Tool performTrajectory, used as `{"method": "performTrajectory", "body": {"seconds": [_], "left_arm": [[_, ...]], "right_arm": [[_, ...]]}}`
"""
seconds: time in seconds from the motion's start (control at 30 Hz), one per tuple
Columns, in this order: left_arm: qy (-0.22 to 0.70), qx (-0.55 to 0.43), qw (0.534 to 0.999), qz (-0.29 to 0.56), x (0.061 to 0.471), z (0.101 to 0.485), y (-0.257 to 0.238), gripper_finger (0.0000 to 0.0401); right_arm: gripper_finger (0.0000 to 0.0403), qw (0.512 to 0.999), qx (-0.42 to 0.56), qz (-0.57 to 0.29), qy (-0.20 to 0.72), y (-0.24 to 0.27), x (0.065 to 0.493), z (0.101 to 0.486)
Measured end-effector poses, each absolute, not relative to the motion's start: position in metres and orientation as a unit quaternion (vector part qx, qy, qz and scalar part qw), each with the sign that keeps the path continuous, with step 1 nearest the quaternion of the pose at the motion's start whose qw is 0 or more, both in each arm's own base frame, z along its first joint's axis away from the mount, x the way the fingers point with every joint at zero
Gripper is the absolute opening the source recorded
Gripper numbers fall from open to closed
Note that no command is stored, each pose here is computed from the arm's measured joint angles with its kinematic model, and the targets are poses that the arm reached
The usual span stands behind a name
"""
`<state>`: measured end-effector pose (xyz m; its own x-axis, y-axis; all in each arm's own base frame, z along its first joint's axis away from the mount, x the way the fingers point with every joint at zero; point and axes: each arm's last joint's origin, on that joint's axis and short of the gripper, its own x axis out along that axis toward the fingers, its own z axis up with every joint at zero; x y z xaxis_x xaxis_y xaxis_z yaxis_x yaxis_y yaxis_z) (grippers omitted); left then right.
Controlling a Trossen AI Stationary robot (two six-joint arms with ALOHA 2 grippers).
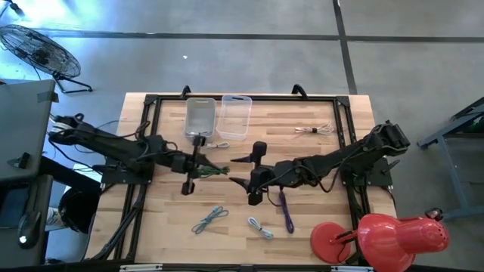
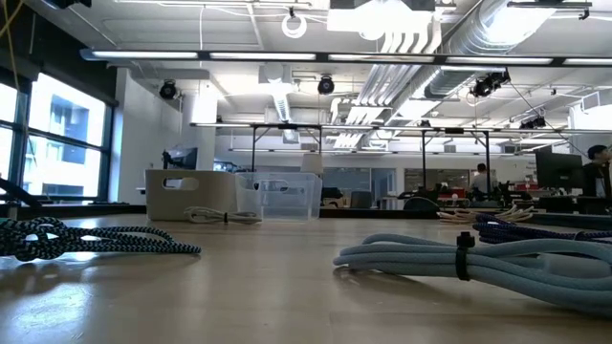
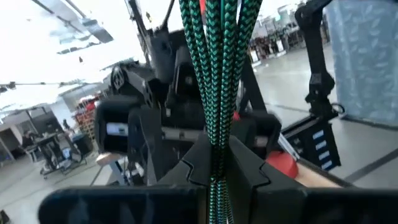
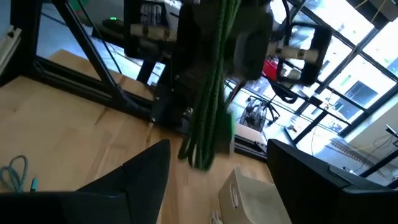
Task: Pick & Place USB Port
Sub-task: Put the striped green charger cable into the transparent bin
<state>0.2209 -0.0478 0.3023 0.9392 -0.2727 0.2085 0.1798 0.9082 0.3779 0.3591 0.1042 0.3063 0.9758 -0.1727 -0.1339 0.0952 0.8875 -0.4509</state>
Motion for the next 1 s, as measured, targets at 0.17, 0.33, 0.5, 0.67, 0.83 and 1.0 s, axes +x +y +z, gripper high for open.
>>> {"method": "performTrajectory", "body": {"seconds": [0.17, 0.33, 0.5, 0.67, 0.83, 1.0], "left_arm": [[-0.135, 0.18, 0.967, -0.119, 0.227, 0.3, -0.047, 0.0019], [-0.135, 0.18, 0.967, -0.122, 0.231, 0.296, -0.048, 0.0019], [-0.137, 0.18, 0.966, -0.121, 0.233, 0.295, -0.049, 0.0019], [-0.142, 0.18, 0.966, -0.121, 0.234, 0.296, -0.049, 0.0019], [-0.14, 0.18, 0.966, -0.123, 0.234, 0.295, -0.049, 0.0019], [-0.137, 0.181, 0.966, -0.124, 0.235, 0.294, -0.049, 0.0019]], "right_arm": [[0.0259, 0.969, -0.225, -0.065, 0.083, 0.104, 0.359, 0.307], [0.0259, 0.975, -0.204, -0.047, 0.071, 0.102, 0.361, 0.308], [0.0259, 0.977, -0.199, -0.048, 0.06, 0.099, 0.366, 0.306], [0.0259, 0.979, -0.19, -0.047, 0.057, 0.096, 0.369, 0.304], [0.0258, 0.981, -0.182, -0.039, 0.054, 0.093, 0.371, 0.304], [0.0229, 0.982, -0.173, -0.045, 0.063, 0.087, 0.372, 0.302]]}}
